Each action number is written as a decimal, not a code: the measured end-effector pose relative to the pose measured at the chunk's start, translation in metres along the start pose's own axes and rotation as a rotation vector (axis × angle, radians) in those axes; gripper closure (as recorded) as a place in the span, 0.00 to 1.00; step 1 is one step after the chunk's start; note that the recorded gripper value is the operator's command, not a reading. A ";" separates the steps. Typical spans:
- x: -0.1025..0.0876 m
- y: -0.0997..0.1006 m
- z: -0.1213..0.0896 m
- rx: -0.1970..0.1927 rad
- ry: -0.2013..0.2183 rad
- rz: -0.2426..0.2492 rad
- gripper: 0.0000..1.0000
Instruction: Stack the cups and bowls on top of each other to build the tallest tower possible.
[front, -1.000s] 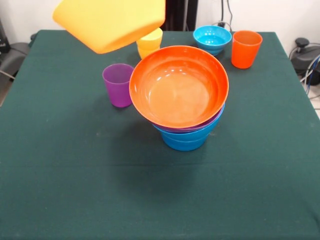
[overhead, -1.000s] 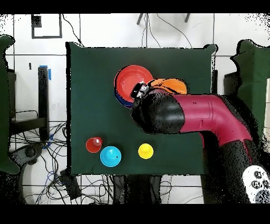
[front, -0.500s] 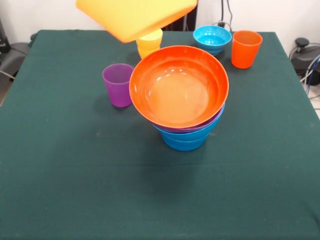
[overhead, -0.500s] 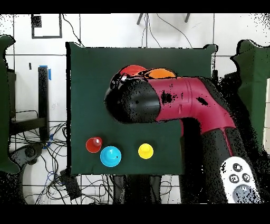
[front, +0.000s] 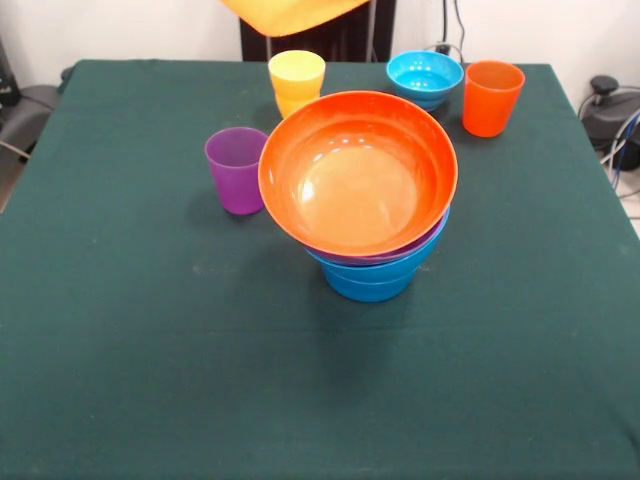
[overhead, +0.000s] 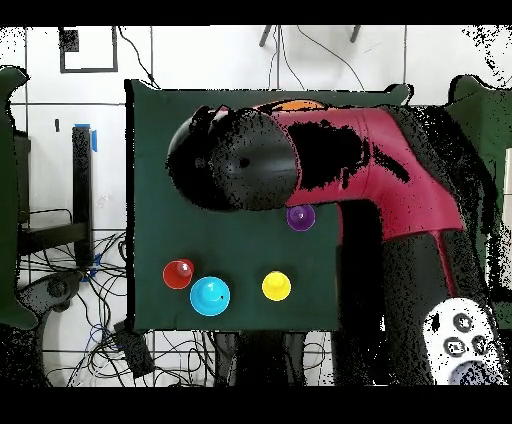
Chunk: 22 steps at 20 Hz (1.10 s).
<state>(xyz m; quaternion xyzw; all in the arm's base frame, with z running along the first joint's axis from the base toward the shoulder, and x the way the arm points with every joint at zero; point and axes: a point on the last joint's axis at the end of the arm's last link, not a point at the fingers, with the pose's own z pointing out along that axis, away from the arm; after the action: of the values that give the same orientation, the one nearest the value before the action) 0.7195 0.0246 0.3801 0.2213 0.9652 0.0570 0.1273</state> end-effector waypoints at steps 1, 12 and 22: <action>-0.003 0.002 -0.003 -0.003 -0.007 0.001 1.00; -0.024 0.028 -0.005 -0.040 -0.043 -0.001 1.00; -0.016 0.042 0.033 -0.044 -0.016 -0.012 1.00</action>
<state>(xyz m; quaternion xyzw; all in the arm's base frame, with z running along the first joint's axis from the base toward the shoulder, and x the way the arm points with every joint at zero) 0.7592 0.0569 0.3588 0.2132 0.9639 0.0759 0.1400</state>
